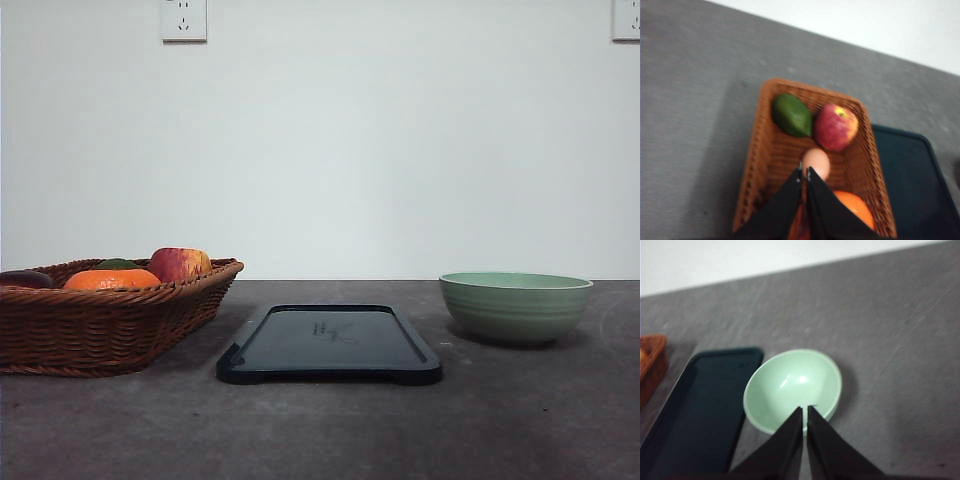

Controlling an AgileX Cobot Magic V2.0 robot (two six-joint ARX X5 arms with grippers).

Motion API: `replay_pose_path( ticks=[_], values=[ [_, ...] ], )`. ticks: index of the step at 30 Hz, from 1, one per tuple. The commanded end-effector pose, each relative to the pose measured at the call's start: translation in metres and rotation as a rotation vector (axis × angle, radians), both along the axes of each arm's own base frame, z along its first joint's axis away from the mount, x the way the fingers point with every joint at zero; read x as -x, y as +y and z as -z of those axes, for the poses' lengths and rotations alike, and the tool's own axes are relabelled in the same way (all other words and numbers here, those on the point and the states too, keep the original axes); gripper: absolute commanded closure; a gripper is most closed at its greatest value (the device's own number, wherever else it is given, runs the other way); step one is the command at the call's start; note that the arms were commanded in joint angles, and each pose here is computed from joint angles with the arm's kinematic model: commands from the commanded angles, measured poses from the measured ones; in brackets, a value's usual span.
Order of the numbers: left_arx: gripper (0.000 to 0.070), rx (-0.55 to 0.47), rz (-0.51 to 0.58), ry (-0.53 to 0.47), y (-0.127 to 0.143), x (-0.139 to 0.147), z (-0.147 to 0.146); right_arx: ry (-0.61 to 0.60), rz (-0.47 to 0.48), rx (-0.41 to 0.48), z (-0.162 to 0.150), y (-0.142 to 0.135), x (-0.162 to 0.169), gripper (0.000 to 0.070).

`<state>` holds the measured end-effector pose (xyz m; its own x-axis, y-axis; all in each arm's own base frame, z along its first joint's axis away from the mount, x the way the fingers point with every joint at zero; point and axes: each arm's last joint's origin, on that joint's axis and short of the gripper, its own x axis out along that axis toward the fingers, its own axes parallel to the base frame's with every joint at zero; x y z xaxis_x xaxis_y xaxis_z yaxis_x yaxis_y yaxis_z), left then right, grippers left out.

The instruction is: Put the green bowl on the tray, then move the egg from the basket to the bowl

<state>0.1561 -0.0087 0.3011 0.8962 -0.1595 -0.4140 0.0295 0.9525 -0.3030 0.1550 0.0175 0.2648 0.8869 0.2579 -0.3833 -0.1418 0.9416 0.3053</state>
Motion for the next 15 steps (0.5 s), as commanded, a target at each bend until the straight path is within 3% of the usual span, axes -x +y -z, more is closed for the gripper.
replay_pose_path(
  ticks=[1, 9, 15],
  values=[
    [0.0700, -0.003, 0.039, 0.017, -0.002, -0.007, -0.005, 0.017, -0.028, 0.005, -0.004, 0.001, -0.007, 0.0694],
    [0.0700, -0.004, 0.101, 0.231, -0.009, -0.037, 0.002, 0.201, -0.049, 0.006, -0.008, 0.004, -0.039, 0.0694],
    [0.0700, -0.007, 0.117, 0.298, -0.013, -0.052, 0.008, 0.320, -0.059, 0.030, -0.012, 0.006, -0.059, 0.0694]
  ],
)
